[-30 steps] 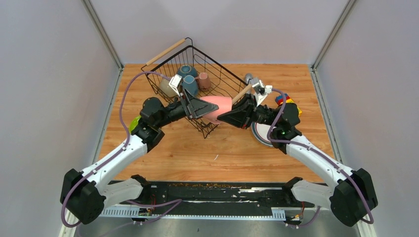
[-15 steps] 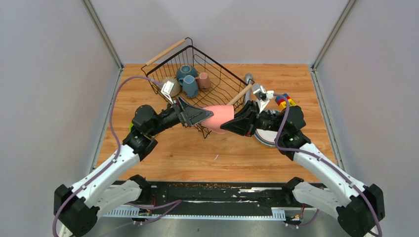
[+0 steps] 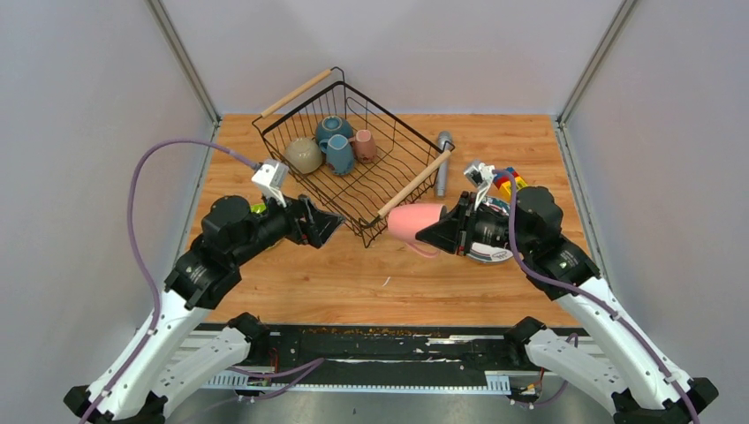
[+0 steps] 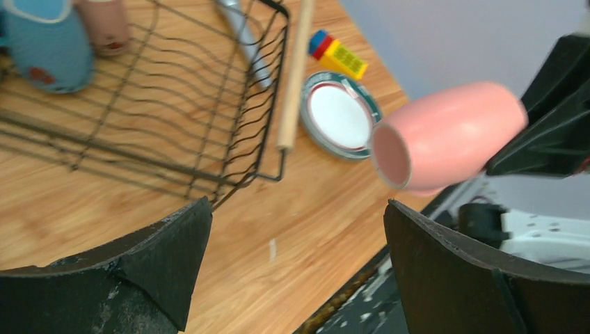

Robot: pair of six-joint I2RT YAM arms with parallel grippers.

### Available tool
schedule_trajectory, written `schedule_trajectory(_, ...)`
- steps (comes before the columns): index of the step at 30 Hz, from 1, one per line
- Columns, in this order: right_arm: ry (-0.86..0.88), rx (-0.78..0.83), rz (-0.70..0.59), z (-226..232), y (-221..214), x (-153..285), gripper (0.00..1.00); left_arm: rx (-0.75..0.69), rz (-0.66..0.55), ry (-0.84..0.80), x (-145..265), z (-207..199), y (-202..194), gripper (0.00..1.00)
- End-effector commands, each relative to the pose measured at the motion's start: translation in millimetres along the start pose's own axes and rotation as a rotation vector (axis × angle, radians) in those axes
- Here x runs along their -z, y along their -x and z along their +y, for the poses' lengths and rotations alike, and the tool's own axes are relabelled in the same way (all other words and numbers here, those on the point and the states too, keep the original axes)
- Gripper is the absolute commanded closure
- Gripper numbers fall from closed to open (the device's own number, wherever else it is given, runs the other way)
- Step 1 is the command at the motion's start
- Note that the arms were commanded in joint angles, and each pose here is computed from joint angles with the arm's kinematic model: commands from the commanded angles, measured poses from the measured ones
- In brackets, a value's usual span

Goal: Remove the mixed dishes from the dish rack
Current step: Place the cup at the center of the board.

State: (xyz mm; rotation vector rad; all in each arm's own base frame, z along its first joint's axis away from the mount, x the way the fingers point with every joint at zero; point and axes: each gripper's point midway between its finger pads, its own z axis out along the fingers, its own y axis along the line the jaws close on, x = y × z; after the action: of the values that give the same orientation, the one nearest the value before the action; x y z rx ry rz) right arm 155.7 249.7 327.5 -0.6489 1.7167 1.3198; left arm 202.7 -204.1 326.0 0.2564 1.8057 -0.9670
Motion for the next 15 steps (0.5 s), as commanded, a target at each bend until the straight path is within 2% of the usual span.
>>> schedule_trajectory(1,-0.216,-0.013,0.049,-16.5,3.1,23.2,1.0,-0.238,0.031,0.25,42.7,48.1,-4.8,0.0)
schedule_trajectory(6,-0.424,-0.117,0.184,-44.8,-22.3,39.8,1.0,-0.325,-0.062,0.419,78.8,74.8,8.9,0.0)
schedule_trajectory(15,-0.755,-0.325,0.42,-91.5,-86.5,68.5,1.0,-0.317,-0.162,0.638,118.5,109.4,12.5,0.0)
